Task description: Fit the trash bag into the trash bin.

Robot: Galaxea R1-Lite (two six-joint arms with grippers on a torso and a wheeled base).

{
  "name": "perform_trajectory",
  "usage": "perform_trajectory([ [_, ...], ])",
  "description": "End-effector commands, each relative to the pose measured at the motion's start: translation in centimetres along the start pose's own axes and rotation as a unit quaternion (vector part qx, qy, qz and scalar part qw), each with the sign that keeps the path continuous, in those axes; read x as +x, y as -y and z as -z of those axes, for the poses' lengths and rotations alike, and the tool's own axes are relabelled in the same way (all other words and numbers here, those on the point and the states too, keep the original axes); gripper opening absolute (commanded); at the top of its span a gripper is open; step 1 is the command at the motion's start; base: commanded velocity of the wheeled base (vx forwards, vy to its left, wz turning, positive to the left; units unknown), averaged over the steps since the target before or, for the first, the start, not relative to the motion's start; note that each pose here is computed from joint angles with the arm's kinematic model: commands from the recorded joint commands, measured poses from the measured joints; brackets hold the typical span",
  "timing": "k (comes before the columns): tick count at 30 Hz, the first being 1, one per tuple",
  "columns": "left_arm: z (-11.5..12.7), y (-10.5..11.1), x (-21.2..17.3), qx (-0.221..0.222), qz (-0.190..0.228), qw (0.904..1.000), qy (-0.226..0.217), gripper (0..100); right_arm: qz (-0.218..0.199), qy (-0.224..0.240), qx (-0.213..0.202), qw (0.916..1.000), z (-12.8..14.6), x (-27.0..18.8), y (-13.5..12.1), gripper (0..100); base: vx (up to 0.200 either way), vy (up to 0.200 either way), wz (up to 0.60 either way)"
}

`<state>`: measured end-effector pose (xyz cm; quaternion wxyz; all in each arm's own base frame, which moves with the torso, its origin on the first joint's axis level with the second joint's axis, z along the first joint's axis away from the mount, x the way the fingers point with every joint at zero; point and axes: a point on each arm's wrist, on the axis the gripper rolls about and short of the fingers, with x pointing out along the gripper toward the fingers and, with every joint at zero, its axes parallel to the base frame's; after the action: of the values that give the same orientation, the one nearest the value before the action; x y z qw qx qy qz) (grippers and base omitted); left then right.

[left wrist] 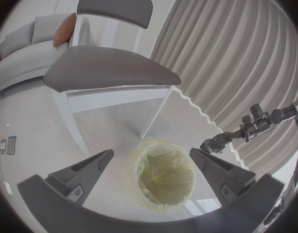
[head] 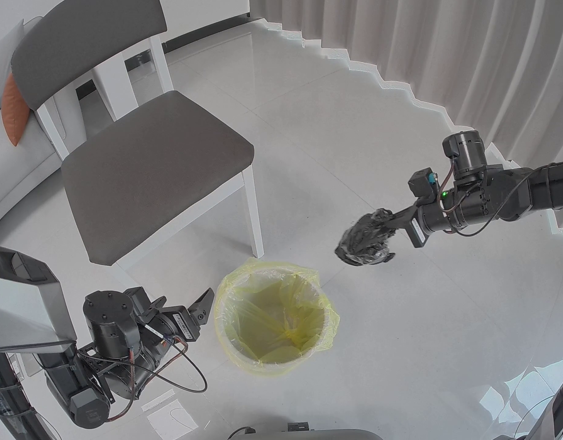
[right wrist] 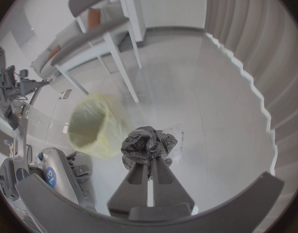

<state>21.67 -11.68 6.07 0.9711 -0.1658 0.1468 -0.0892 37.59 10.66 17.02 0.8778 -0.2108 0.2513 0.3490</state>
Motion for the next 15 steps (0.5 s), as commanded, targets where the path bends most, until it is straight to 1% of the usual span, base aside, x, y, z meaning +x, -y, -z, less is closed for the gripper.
perform_trajectory([
  [1,-0.1,0.0,-0.1,-0.002,-0.001,1.0,0.008,100,-0.054,0.094,-0.048,0.993,-3.3,-1.9,-7.9,0,0.0,0.0,0.0],
  [4,-0.2,0.0,-0.1,-0.003,-0.003,0.9999,0.01,100,-0.083,0.102,-0.052,0.9899,-3.5,-1.2,-10.3,0,0.0,0.0,0.0],
  [9,-0.2,0.1,0.2,-0.006,-0.002,0.9999,0.012,100,-0.131,0.075,-0.07,0.9861,-2.3,1.3,-14.1,0,0.0,0.0,0.0],
  [13,-0.3,0.1,0.1,-0.007,-0.001,0.9999,0.013,100,-0.148,0.077,-0.082,0.9826,-1.6,3.7,-16.0,0,0.0,0.0,0.0],
  [14,-0.3,0.1,0.1,-0.007,-0.001,0.9999,0.013,100,-0.148,0.077,-0.082,0.9826,-1.6,3.7,-16.0,0,0.0,0.0,0.0],
  [15,-0.3,0.1,0.1,-0.007,-0.002,0.9999,0.014,100,-0.152,0.074,-0.084,0.9821,-1.1,4.8,-16.5,0,0.0,0.0,0.0],
])
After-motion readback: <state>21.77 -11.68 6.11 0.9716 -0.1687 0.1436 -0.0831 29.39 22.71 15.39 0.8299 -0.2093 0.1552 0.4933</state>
